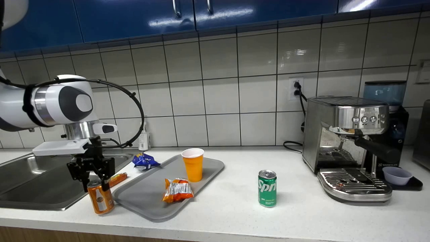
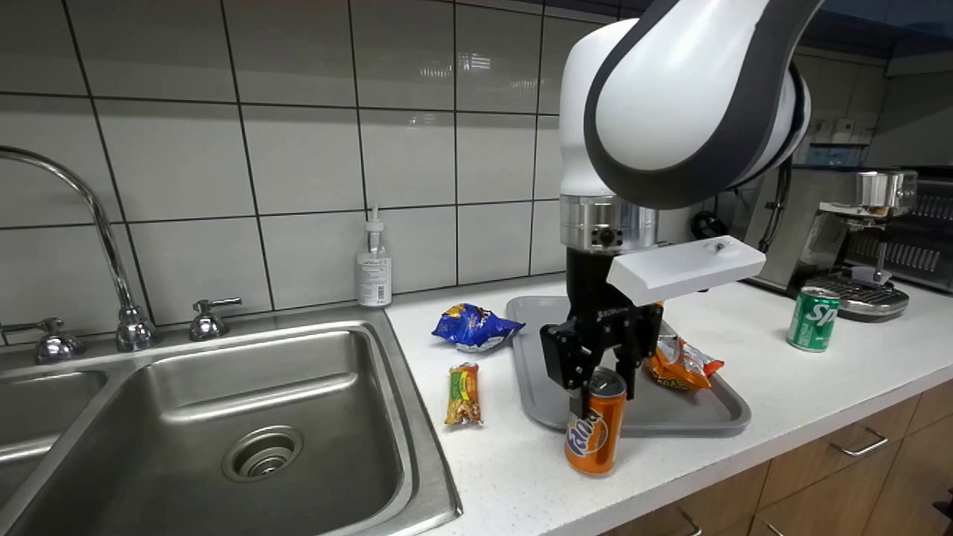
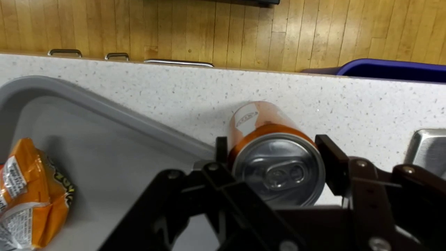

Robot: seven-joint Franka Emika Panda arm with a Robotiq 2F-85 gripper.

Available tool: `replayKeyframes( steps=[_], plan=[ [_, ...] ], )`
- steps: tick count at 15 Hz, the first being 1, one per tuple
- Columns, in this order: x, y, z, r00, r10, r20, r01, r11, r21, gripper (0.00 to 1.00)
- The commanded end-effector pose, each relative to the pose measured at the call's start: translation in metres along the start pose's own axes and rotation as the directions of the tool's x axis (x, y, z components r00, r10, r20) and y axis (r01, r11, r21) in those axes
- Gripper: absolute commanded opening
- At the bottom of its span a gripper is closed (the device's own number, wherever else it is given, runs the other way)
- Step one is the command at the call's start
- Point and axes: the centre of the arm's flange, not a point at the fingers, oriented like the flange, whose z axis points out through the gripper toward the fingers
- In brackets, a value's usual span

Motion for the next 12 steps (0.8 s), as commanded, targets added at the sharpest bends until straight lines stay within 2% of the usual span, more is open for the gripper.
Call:
replayKeyframes(
  steps=[1,12],
  plan=[
    [0.0,-0.001,-0.028,0.998,0.041,-0.057,-0.042,0.999,-0.01,0.38],
    [0.026,0.019,-0.054,0.975,0.162,-0.154,-0.163,0.987,0.007,0.38]
  ],
)
